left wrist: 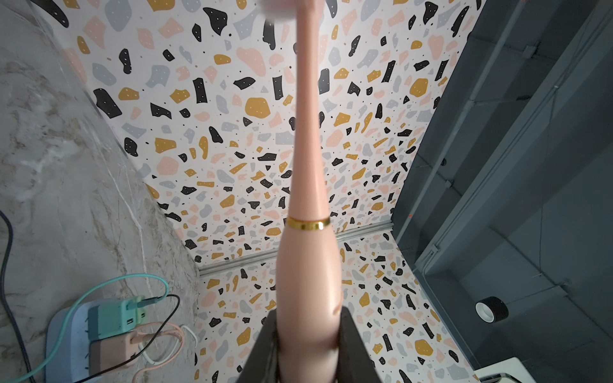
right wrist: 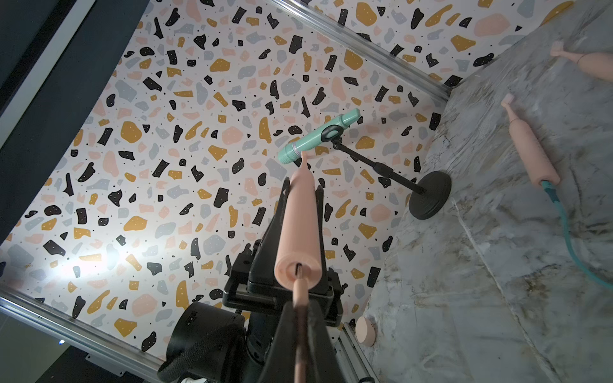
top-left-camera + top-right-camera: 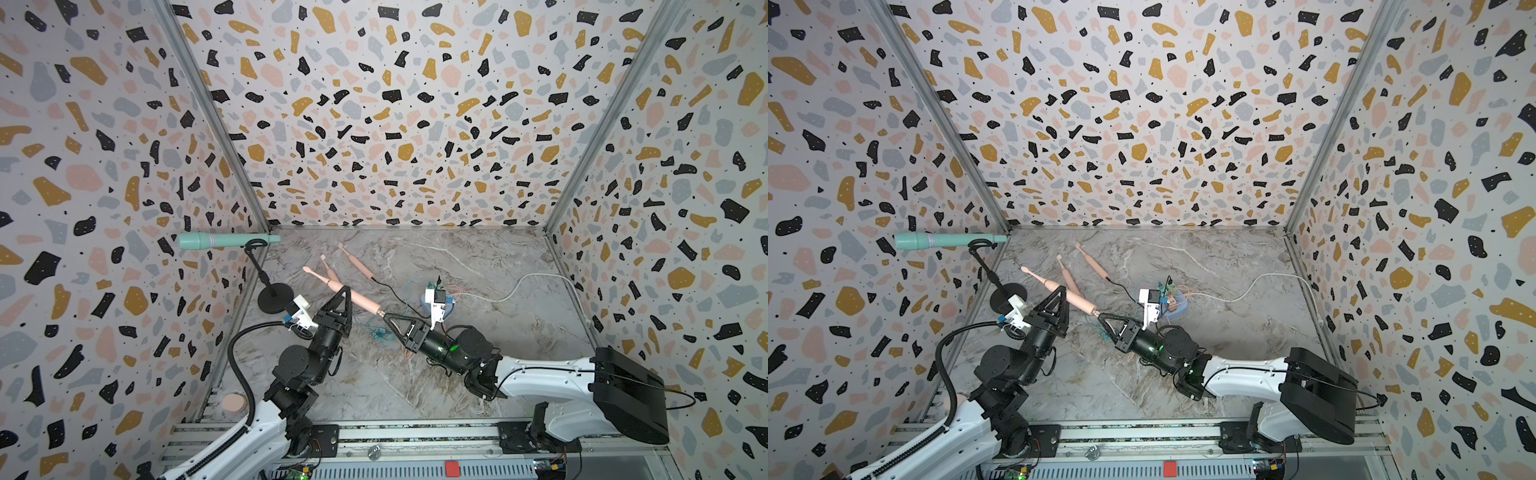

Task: Charge the electric toothbrush
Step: Insert the charging cable into the electric toothbrush.

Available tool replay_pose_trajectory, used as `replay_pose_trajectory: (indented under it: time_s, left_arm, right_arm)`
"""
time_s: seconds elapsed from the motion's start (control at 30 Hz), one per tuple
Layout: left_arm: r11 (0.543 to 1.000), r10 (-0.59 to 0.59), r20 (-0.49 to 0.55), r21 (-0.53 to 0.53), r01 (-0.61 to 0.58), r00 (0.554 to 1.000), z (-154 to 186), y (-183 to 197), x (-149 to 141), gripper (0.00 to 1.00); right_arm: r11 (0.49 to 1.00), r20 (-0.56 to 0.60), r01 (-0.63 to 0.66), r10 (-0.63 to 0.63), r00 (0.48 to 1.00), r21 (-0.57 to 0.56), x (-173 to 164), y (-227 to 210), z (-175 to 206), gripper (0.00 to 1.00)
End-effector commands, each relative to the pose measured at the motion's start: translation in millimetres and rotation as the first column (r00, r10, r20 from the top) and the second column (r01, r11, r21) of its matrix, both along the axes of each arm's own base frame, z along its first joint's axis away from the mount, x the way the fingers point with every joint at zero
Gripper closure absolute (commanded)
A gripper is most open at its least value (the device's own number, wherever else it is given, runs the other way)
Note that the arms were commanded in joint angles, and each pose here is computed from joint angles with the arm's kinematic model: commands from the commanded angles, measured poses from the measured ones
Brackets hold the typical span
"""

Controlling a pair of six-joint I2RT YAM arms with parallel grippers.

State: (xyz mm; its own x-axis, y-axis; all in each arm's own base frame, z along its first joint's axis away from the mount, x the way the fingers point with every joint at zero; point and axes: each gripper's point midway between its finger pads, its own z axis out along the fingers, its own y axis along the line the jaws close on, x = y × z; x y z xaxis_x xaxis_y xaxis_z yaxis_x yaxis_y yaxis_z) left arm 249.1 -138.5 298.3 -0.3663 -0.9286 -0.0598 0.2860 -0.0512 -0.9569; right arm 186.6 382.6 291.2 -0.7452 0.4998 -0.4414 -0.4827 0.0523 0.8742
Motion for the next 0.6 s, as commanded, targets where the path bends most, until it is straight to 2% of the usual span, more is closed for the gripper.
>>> replay_pose_trajectory:
  time_s: [0.0, 0.2, 0.4, 0.57]
  left_arm:
    - [0.979, -0.203, 0.117, 0.023, 0.201, 0.972, 28, -33, -29, 1.0]
    - [0.975, -0.219, 0.119, 0.069, 0.212, 0.968, 24, -38, -33, 1.0]
    - [0.974, -0.223, 0.113, 0.069, 0.217, 0.968, 17, -39, -35, 1.0]
    - [0.977, -0.208, 0.104, 0.068, 0.202, 0.972, 12, -36, -34, 1.0]
  right_arm:
    - [1.0, 0.042, 0.017, -0.018, 0.999, 0.018, 5, -2, 18, 1.0]
    - [0.999, 0.036, 0.011, -0.012, 0.999, 0.037, 8, -5, 22, 1.0]
    - [0.997, 0.068, -0.031, 0.026, 0.997, 0.076, 1, -7, 33, 1.0]
    - [0.996, 0.044, -0.028, 0.024, 0.999, 0.08, 1, -10, 29, 1.0]
